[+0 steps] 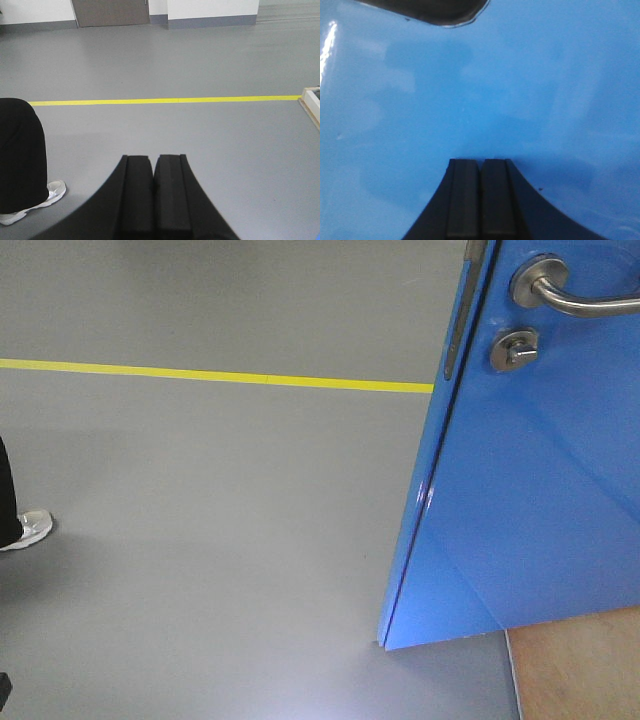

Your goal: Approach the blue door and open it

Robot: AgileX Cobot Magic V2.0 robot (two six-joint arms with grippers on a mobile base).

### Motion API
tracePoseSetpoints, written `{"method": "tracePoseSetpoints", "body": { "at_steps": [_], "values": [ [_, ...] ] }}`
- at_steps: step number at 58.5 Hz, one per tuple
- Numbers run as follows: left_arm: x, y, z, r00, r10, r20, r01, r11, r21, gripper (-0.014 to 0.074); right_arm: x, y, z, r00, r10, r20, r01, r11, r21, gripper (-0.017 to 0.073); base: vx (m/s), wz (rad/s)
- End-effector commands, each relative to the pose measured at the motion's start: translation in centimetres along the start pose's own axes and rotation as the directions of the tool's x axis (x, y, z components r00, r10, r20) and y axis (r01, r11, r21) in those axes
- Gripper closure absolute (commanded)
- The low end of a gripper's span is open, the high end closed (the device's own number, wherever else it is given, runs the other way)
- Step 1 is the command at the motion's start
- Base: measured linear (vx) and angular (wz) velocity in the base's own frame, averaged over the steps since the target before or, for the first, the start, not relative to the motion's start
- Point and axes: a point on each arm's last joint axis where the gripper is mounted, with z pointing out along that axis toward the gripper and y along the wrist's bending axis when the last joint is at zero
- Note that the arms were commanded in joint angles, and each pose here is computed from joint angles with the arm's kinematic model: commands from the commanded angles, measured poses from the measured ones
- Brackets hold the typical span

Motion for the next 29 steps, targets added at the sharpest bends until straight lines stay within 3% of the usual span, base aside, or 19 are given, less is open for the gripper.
{"method": "tracePoseSetpoints", "body": {
  "at_steps": [1, 29],
  "values": [
    [-0.75, 0.04, -0.12, 0.996, -0.003, 0.092, 0.004, 1.0, -0.005, 0.0524, -0.61, 2.06, -1.12, 0.998, -0.009, 0.06, 0.013, 0.998, -0.069, 0.0567, 0.26, 0.05],
    [-0.75, 0.04, -0.12, 0.996, -0.003, 0.092, 0.004, 1.0, -0.005, 0.0524, -0.61, 2.06, -1.12, 0.998, -0.009, 0.06, 0.013, 0.998, -0.069, 0.0567, 0.26, 0.04]
  ]
}}
